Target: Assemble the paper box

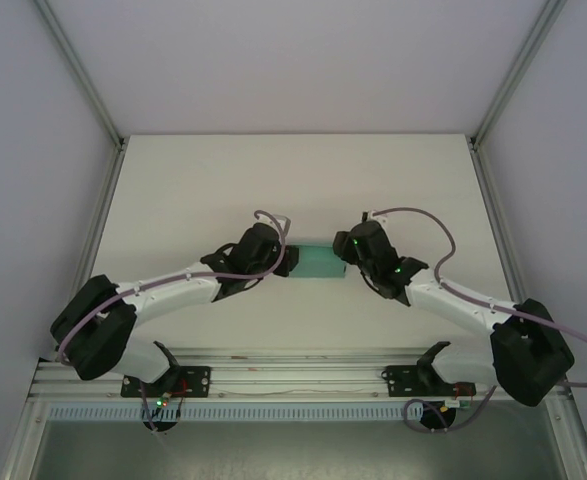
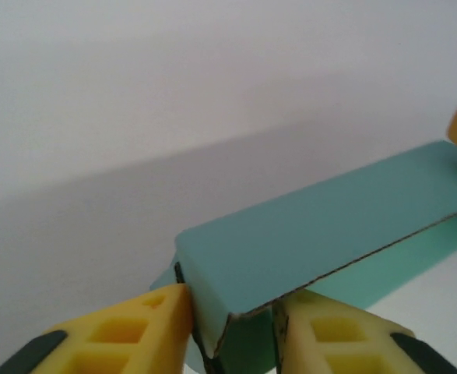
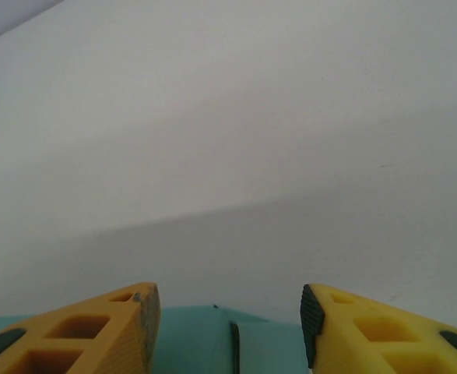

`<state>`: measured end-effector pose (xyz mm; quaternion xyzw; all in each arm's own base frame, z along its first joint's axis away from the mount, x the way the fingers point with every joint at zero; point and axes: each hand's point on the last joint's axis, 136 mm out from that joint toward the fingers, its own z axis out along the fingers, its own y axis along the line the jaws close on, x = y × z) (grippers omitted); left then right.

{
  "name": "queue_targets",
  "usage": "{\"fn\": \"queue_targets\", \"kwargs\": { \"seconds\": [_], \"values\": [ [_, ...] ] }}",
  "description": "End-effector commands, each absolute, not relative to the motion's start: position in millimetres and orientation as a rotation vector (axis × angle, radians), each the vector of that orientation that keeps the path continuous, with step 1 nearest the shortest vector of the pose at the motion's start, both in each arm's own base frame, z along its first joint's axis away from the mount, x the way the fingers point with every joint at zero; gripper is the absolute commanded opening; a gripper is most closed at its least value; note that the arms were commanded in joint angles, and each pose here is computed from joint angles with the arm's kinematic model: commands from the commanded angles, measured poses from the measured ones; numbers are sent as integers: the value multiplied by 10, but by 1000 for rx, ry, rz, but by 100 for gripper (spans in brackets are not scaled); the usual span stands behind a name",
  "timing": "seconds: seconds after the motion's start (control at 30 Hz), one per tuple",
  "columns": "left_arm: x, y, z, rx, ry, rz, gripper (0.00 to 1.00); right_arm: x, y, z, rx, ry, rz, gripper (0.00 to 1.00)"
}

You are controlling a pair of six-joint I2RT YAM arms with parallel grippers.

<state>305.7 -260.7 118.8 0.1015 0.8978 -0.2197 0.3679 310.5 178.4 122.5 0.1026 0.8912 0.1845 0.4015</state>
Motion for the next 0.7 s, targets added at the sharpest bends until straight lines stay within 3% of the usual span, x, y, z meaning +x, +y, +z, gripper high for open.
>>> {"fn": "queue_targets", "kwargs": {
  "seconds": [0.0, 0.13, 0.2, 0.23, 0.4, 0.6, 0.67],
  "values": [
    [2700, -2428, 888, 359, 2505, -509, 49, 2894, 1638, 758, 299, 2382, 398, 50],
    [2719, -2421, 1201, 381, 2466, -546, 73, 2850, 1636, 679, 318, 2392, 418, 49],
    [2750, -2368, 1307, 350, 2463, -535, 94, 2840, 1631, 656, 321, 2396, 417, 48],
    [2783, -2325, 1345, 314, 2465, -520, 100, 2839, 1625, 647, 325, 2396, 416, 48],
    [3077, -2184, 1490, 69, 2459, -582, 100, 2821, 1625, 597, 332, 2408, 417, 47],
    [3351, -2282, 1436, 13, 2457, -701, 100, 2825, 1624, 600, 336, 2404, 421, 46],
    [3377, -2328, 1342, 23, 2484, -726, 94, 2819, 1617, 589, 336, 2406, 416, 46]
  ]
}}
